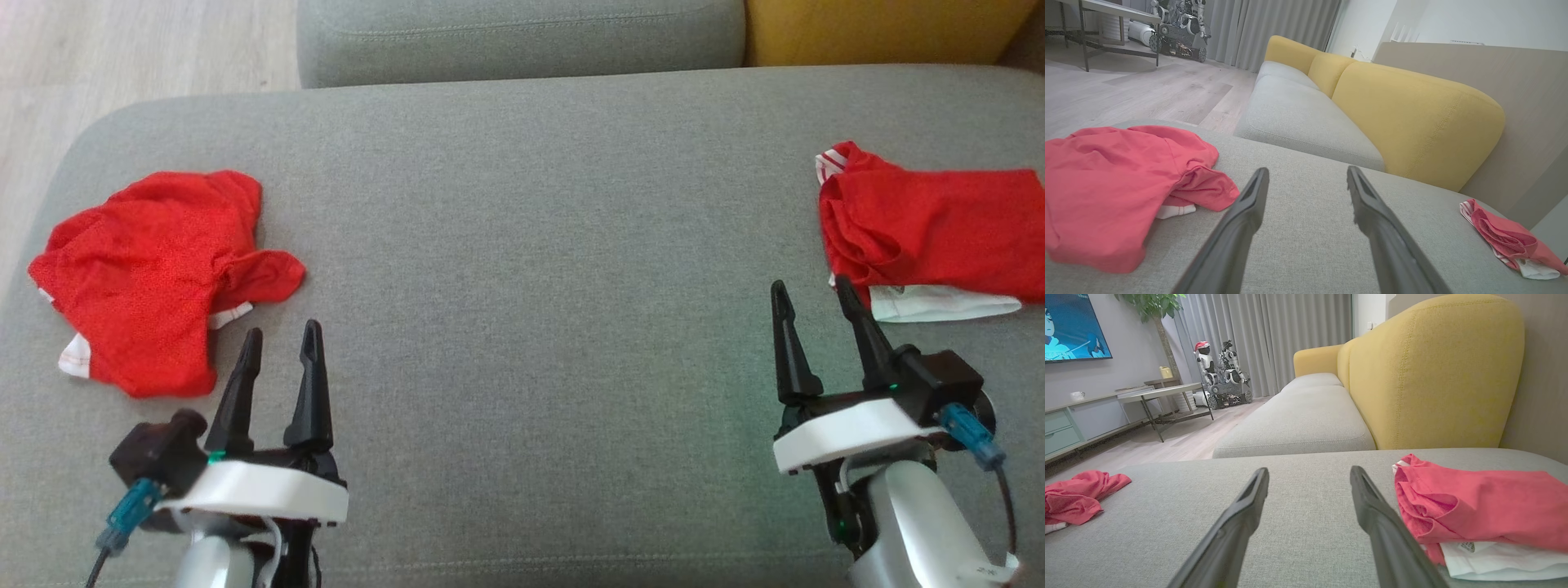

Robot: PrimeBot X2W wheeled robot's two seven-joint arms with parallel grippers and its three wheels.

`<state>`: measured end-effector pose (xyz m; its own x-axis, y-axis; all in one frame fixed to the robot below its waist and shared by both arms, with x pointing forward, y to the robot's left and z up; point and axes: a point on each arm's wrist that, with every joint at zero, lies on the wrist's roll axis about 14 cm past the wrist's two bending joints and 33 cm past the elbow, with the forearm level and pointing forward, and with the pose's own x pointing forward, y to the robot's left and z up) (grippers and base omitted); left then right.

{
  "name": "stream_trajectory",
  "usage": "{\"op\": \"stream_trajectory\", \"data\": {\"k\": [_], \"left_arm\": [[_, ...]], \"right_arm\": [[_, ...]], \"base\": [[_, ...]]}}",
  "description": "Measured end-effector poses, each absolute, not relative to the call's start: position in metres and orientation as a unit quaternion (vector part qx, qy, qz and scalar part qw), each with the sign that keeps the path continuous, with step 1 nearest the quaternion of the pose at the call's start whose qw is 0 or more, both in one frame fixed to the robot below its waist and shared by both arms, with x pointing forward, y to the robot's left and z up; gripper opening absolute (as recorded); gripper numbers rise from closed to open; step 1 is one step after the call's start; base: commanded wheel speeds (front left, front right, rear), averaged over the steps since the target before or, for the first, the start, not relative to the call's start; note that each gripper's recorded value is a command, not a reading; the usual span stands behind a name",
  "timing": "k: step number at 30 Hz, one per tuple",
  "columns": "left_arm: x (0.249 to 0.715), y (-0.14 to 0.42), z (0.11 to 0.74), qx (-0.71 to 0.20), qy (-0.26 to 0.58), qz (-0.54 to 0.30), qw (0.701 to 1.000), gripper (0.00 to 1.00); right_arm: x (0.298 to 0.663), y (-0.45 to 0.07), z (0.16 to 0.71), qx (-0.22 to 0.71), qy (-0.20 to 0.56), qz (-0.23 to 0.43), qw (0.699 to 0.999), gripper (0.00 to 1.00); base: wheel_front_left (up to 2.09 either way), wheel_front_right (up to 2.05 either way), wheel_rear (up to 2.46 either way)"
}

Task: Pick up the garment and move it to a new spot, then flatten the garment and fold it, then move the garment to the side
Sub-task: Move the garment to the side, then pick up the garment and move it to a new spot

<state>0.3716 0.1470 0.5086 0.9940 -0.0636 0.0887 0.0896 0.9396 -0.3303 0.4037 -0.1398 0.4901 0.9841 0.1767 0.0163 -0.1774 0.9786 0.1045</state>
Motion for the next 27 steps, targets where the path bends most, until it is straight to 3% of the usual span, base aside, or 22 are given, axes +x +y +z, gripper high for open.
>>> {"op": "stream_trajectory", "data": {"k": [20, 27], "left_arm": [[0.37, 0.156, 0.507, -0.187, -0.037, -0.022, 0.982, 1.0], [0.37, 0.189, 0.517, -0.193, -0.06, 0.029, 0.979, 1.0]], "right_arm": [[0.408, -0.131, 0.49, 0.054, -0.004, 0.102, 0.993, 1.0], [0.416, -0.095, 0.481, 0.043, 0.009, 0.153, 0.987, 1.0]], "base": [[0.0, 0.0, 0.0], [0.0, 0.0, 0.0]]}}
